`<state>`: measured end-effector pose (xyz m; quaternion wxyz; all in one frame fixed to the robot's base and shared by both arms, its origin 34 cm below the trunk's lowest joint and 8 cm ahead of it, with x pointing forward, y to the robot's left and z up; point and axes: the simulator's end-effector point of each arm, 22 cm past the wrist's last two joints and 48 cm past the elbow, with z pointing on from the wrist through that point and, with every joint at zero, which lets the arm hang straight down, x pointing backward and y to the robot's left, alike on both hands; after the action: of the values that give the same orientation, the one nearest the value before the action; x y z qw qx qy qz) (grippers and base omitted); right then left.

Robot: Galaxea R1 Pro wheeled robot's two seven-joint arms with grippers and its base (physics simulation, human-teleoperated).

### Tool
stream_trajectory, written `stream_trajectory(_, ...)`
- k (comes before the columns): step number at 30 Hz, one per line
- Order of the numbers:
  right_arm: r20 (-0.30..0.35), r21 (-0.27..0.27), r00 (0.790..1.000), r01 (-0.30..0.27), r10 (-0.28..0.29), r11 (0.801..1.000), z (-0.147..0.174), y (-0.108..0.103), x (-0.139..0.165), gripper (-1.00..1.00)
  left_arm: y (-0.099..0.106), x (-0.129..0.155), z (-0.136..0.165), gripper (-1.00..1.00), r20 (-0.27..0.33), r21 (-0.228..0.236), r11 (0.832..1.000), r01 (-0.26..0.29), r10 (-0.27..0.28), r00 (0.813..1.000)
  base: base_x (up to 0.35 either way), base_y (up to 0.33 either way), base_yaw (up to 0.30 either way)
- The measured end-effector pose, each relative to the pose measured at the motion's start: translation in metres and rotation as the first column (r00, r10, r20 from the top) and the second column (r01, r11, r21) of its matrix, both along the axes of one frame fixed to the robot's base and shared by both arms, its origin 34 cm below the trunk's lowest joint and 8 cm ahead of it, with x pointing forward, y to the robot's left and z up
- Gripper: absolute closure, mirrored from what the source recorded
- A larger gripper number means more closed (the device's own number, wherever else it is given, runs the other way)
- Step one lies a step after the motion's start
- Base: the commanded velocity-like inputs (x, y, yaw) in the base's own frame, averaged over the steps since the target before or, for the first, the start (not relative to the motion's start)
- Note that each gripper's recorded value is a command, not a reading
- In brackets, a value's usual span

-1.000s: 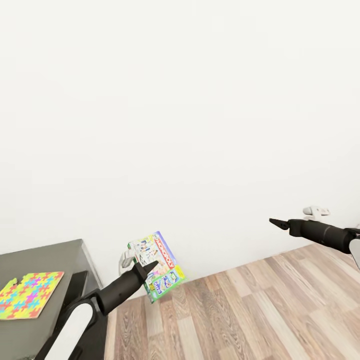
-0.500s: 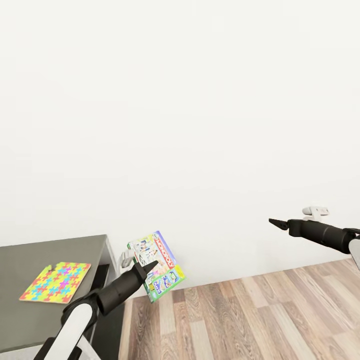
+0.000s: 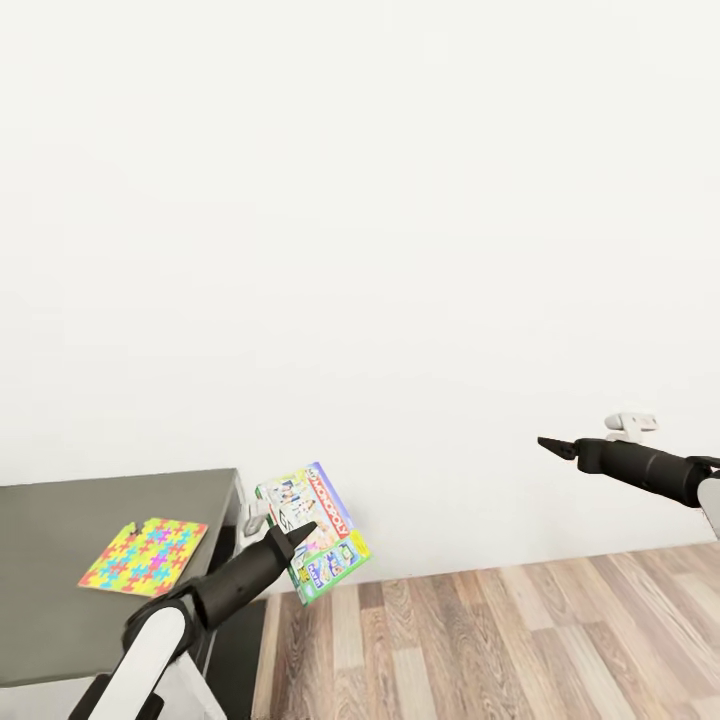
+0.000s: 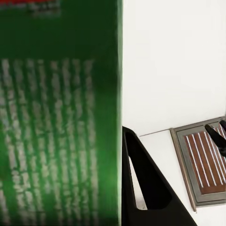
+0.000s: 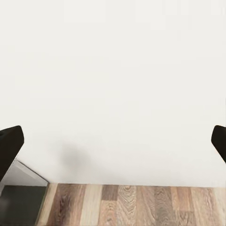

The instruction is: Put all the toys in the child's room - the three board games (two on the bed and one on the table), the two jigsaw puzzles on the table, and the tennis ball on the table - inside the toy box on the table in the child's room.

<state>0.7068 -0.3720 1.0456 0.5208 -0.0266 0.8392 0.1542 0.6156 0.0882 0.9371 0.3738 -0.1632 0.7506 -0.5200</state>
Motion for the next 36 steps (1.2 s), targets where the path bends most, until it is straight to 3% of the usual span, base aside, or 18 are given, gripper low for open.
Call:
stream_trajectory(26,-0.003,-0.001,1.0,-0.001,0.001,1.0,0.036,0.0,-0.003,-1.0,-0.002,-0.003,0.031,1.0,-0.013,0.005,1.0,0.0,0.0,1.0,0.0,0.0,0.292)
stream_trajectory(36,-0.003,0.001,1.0,-0.003,0.003,1.0,0.048,0.001,-0.004,-1.0,-0.003,-0.004,0.043,1.0,-0.019,0.003,1.0,-0.001,0.001,1.0,0.0,0.0,0.065)
